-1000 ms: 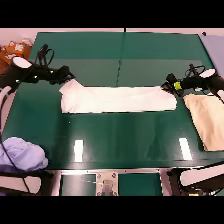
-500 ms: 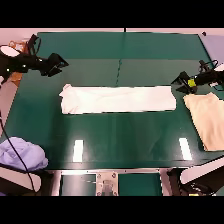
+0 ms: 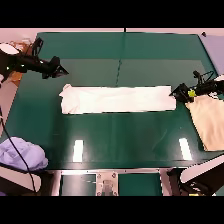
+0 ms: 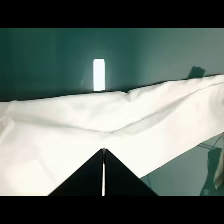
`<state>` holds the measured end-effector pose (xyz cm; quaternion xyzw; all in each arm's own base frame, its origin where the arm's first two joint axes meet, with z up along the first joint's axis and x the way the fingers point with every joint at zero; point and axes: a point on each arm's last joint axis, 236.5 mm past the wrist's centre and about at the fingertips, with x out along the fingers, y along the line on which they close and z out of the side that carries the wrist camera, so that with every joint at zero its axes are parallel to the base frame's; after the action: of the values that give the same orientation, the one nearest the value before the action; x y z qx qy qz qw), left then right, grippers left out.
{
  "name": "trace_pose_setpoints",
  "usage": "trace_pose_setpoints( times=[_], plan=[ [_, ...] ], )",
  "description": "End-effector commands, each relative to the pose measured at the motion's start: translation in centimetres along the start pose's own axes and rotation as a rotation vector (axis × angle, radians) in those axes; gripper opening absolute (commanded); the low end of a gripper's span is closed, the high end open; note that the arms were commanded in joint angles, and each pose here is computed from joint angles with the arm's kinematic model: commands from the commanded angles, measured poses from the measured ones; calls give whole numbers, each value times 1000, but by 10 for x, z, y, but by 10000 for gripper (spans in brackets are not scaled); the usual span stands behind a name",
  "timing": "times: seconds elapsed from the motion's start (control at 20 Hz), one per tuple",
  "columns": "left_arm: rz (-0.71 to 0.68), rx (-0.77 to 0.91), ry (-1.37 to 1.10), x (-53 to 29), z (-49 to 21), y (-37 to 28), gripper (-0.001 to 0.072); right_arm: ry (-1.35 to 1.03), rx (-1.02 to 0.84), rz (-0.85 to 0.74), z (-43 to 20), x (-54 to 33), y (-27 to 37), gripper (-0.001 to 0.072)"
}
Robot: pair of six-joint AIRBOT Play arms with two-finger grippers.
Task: Fold the shirts.
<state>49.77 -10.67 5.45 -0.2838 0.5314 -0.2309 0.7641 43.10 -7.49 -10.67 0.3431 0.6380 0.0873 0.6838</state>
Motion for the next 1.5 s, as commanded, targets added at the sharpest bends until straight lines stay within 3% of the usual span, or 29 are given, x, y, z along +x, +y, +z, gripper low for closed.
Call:
trace_pose_setpoints(
  times=[0.0,0.1,0.6,0.9,1.2,1.45],
  plan=[
    [4,62,36,22,-12,-22,24,16,-32,110,1,23,19,327],
    [23,121,49,41,-20,-38,24,18,-63,126,3,25,31,14],
    [-1,340,127,186,-107,-136,24,-72,-301,217,-29,-123,161,12],
    [-84,259,121,280,-172,-177,24,-152,-417,305,-85,-184,250,13],
    [-98,238,133,295,-188,-181,25,-166,-467,303,-93,-184,269,12],
    [-125,277,315,242,-168,-179,23,-177,-461,298,-87,-180,269,12]
  ],
)
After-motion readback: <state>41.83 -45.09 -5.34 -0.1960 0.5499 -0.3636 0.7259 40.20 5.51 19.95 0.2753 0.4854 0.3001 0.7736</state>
